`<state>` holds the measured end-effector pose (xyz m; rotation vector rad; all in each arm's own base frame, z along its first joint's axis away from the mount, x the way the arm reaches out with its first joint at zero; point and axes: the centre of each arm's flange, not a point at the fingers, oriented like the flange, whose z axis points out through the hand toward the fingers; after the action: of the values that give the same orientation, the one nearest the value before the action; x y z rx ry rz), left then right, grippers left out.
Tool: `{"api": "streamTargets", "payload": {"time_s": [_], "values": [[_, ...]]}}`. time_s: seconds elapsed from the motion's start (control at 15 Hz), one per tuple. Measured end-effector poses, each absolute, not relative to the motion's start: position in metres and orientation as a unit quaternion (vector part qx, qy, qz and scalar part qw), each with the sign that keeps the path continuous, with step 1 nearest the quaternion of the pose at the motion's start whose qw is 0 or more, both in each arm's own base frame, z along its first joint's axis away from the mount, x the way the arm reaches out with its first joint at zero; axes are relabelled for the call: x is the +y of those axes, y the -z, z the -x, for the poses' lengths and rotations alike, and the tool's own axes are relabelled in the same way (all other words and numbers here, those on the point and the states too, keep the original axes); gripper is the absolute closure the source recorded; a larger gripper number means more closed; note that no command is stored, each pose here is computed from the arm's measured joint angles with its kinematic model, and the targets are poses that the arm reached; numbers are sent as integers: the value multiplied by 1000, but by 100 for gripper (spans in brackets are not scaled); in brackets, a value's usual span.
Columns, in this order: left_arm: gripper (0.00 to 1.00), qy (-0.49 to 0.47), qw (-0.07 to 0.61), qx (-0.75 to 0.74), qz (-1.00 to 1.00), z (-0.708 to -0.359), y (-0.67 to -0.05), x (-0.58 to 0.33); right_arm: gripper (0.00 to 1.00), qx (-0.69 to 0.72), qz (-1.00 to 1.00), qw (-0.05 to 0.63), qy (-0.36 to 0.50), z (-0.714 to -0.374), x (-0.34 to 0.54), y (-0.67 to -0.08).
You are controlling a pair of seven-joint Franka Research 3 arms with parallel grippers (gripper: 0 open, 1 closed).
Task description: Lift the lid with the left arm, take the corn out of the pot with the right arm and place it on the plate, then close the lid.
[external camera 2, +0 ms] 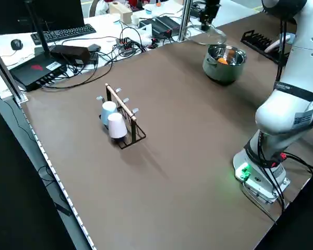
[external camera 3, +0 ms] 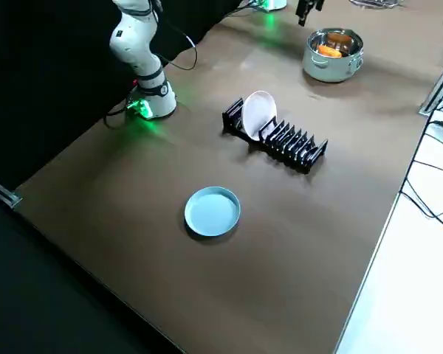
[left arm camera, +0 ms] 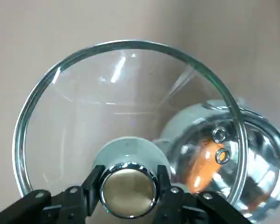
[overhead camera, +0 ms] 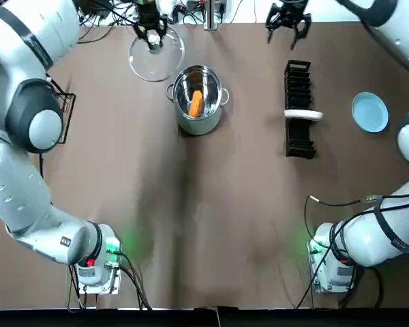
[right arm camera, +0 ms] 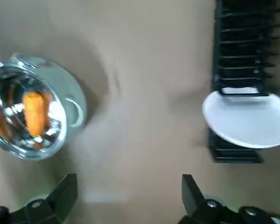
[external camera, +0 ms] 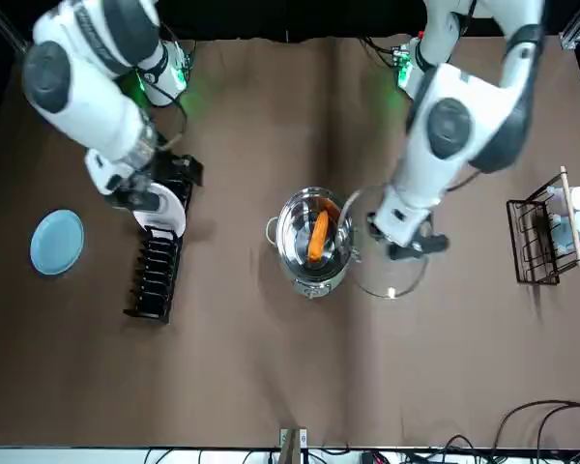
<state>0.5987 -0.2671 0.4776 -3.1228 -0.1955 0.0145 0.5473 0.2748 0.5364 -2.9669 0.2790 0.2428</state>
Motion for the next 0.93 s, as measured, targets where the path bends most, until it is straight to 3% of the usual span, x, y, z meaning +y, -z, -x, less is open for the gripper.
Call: {"api": "streamTargets", "payload": {"time_s": [0.53,0.93], "values": [[49,-30,15,-31,999,-620,-477,-186,3,168,977,127,-14,-566,436,-451],[49,-34,16,-22,999,-617,-480,-181,6,163,973,161,17,-555,514,-382]]}}
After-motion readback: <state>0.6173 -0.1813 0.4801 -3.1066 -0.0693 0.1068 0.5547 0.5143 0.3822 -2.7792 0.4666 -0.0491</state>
